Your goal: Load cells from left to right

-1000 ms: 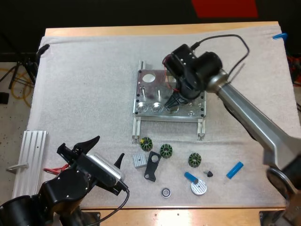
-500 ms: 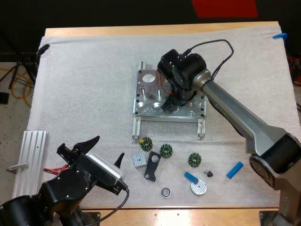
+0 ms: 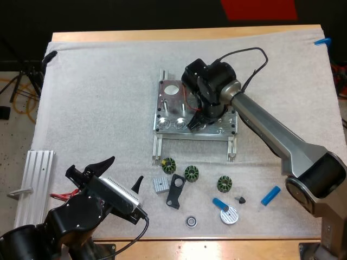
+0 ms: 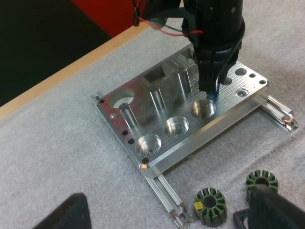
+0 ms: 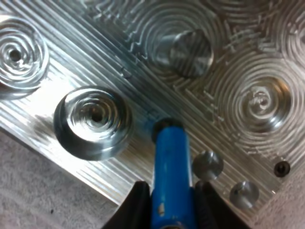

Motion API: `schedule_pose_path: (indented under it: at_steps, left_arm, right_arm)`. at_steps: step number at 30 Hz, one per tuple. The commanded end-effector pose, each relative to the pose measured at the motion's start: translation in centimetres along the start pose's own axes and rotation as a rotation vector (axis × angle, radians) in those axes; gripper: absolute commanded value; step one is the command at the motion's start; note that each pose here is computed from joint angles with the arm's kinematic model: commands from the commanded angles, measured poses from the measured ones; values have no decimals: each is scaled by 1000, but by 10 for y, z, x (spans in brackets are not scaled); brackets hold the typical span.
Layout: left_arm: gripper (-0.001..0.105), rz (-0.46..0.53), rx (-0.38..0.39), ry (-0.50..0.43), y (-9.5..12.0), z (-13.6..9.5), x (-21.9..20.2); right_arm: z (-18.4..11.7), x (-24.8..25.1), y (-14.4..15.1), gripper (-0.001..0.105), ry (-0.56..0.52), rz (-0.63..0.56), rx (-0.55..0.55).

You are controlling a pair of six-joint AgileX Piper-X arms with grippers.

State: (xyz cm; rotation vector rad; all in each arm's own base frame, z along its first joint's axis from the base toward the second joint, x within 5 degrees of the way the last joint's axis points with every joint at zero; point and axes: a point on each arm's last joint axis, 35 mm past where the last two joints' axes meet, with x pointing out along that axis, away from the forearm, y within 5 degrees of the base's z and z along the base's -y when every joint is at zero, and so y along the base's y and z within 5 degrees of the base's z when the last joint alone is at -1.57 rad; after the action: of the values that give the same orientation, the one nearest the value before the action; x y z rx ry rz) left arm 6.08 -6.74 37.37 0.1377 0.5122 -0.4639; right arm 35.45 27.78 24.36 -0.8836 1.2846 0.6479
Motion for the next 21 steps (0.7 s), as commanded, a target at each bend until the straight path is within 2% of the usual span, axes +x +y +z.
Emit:
schedule_pose_path:
  at_steps: [1,11,21]
  left_arm:
    - [67,14,-20,-27,1,2,-2]
    - [67,14,-20,-27,1,2,-2]
    - [67,14,-20,-27,1,2,-2]
  right_arm:
    - [0,-3,1,0,-7,-2,-12]
    - [3,-3,1,0,-36,13,-9]
    - [1,4,2,0,14,4,-16]
